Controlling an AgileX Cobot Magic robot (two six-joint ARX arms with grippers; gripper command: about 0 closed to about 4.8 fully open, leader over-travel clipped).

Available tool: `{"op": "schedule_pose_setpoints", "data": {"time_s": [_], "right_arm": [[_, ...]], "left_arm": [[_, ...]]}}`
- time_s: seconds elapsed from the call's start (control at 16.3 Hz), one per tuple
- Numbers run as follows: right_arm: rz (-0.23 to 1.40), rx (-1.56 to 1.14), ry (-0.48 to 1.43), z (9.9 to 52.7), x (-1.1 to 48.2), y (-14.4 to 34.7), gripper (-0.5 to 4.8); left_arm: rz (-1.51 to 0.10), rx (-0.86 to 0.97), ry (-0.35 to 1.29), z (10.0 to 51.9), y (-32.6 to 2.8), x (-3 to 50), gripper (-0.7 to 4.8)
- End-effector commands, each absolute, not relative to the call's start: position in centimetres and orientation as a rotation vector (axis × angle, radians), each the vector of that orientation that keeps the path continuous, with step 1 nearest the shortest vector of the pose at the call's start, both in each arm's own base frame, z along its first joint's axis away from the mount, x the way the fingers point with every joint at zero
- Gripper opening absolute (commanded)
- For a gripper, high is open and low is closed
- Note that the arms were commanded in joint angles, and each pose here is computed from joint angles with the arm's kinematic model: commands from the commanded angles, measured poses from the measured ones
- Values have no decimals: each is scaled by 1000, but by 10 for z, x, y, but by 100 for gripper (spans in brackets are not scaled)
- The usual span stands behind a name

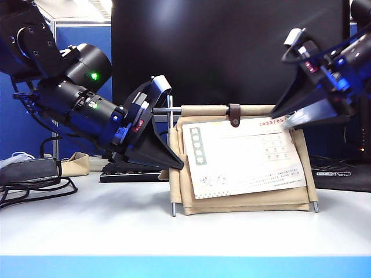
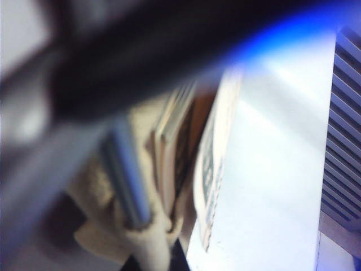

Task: Turn one page of the calendar.

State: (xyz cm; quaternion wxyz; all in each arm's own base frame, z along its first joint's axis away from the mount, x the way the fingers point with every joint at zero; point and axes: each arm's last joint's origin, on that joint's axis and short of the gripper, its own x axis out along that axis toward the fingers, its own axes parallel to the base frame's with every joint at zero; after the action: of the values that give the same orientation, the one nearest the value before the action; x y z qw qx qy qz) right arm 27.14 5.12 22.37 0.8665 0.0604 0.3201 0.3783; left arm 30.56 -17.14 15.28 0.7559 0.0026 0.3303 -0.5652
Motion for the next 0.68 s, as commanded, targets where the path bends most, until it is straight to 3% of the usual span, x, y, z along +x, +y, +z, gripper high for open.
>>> {"op": "schedule_pose_setpoints", "data": {"time_s": [0.06, 0.31, 0.68], "right_arm": [[788, 107, 649, 228, 271, 51, 203], [705, 67, 669, 226, 271, 49, 203], [745, 81, 655, 227, 271, 50, 203]], "left_arm": [[-1216, 23, 741, 149, -171, 304, -6], [-1216, 24, 738, 150, -171, 304, -6], [-1217, 24, 738, 150, -171, 304, -6]]}}
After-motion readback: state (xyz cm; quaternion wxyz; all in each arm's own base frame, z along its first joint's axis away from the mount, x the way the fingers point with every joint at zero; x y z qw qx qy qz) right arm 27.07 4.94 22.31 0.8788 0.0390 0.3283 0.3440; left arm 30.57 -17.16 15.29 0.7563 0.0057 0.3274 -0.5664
